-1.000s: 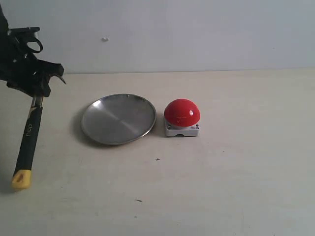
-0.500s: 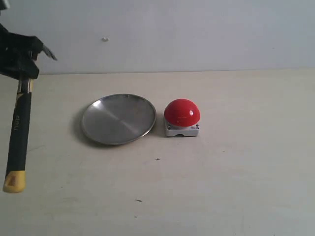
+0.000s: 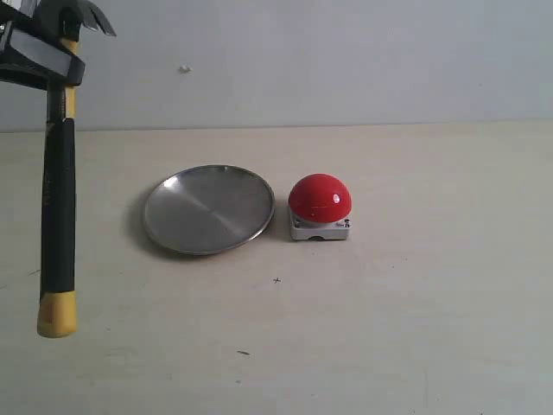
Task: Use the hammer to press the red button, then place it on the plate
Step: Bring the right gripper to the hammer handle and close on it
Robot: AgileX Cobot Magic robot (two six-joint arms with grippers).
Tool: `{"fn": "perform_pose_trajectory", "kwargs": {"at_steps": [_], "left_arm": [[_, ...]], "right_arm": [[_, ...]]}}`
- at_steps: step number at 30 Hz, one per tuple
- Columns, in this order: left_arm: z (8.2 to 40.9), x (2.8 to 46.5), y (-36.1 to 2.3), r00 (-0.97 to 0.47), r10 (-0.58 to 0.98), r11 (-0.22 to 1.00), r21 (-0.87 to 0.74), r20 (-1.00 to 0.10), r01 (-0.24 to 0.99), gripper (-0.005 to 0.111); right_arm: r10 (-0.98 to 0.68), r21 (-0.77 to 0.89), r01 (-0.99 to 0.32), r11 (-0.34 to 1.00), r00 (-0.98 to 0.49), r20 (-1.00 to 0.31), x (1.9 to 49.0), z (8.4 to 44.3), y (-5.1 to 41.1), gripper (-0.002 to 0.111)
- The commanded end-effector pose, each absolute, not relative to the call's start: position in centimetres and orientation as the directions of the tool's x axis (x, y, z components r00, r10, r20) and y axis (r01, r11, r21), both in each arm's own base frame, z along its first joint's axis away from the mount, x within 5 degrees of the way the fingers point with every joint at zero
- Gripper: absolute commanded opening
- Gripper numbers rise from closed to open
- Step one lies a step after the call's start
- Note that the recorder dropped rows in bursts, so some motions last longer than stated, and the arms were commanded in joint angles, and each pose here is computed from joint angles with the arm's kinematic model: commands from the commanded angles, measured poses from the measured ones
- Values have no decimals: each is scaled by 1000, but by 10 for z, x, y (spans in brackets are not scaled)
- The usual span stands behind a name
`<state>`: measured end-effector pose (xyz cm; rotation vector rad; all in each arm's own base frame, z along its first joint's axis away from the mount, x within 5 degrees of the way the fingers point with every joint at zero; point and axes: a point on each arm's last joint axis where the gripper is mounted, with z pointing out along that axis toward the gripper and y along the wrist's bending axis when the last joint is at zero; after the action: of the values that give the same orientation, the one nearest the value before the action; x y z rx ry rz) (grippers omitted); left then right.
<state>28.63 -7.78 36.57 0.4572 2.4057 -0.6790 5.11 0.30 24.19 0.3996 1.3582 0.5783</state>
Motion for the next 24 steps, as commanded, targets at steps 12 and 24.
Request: {"fn": "perform_pose_trajectory", "kwargs": {"at_steps": [12, 24], "left_arm": [[378, 281, -84, -703, 176, 751, -368, -689, 548, 0], [378, 281, -84, -695, 181, 750, -359, -696, 555, 0]], "right_arm": [[208, 394, -314, 864, -491, -846, 188, 314, 103, 30], [81, 404, -525, 749, -533, -842, 224, 274, 230, 60]]}}
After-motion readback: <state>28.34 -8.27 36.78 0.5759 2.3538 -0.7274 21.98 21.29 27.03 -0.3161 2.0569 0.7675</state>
